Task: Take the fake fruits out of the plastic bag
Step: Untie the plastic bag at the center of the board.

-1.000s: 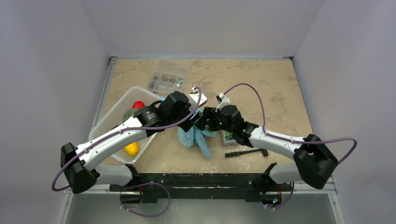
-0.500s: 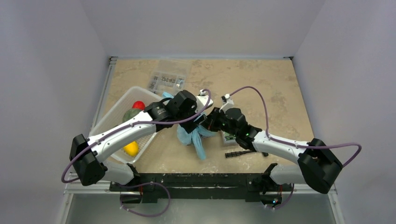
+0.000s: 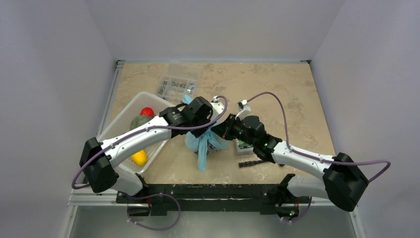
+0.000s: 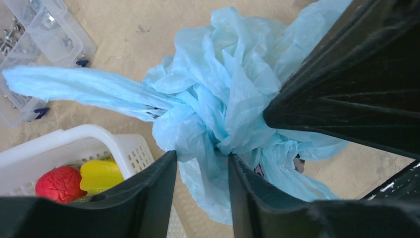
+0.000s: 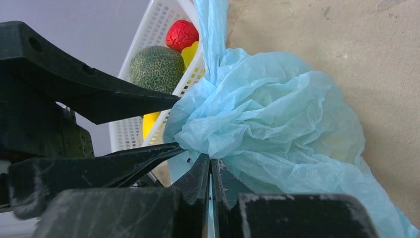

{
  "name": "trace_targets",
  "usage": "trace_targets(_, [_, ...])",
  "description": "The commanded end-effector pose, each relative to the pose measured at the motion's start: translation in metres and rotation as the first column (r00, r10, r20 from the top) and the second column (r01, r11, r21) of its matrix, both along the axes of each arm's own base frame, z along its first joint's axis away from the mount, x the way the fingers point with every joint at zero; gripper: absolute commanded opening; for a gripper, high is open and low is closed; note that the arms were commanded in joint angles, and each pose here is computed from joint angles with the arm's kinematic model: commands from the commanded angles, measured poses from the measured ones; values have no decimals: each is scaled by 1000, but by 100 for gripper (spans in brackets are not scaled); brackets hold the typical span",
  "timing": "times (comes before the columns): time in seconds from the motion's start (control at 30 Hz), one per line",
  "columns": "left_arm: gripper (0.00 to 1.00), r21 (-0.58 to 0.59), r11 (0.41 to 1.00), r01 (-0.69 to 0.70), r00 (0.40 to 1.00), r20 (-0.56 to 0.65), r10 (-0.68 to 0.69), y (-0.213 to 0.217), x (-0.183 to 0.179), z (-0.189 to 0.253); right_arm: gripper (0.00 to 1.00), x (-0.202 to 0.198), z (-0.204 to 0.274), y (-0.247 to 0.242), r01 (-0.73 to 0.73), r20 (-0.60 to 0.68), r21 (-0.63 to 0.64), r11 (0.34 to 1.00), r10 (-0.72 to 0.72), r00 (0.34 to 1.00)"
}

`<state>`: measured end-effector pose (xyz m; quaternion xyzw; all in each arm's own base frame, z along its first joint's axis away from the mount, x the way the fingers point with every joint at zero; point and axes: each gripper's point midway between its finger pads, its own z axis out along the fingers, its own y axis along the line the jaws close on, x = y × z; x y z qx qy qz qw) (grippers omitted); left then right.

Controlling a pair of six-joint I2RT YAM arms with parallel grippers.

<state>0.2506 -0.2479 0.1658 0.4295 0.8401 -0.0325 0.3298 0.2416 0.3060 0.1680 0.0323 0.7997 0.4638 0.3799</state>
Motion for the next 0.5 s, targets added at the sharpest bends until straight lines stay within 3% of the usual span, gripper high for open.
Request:
trace_targets(0.0, [33, 23, 999, -23, 998, 64, 22, 3, 15, 17, 0, 0, 19, -3, 9, 48, 29, 1000, -10, 999])
trace_targets(0.07, [15, 41, 998, -53, 994, 93, 49, 10, 20, 20, 0, 1, 21, -5, 19, 49, 23, 1000, -20, 999])
trace_targets(0.1, [1, 50, 996, -79, 990, 123, 72, 15, 24, 24, 0, 2, 20, -6, 24, 48, 19, 1000, -25, 999])
trace_targets(0.23, [0, 69, 977, -202, 941, 288, 175, 42, 42, 45, 0, 2, 15, -8, 36, 34, 4, 999, -36, 999])
trace_targets(0.33, [0, 37, 958, -284, 890, 382, 249, 58, 48, 64, 0, 15, 1, -30, 167, -10, -43, 985, -167, 986])
trace_targets(0.4, [0, -3, 962, -273, 880, 404, 251, 60, 47, 71, 0, 20, -12, -56, 277, -91, -8, 961, -276, 957])
trace_targets(0.47, [0, -49, 977, -206, 897, 391, 209, 53, 40, 73, 0, 22, -15, -75, 301, -112, 77, 951, -292, 950])
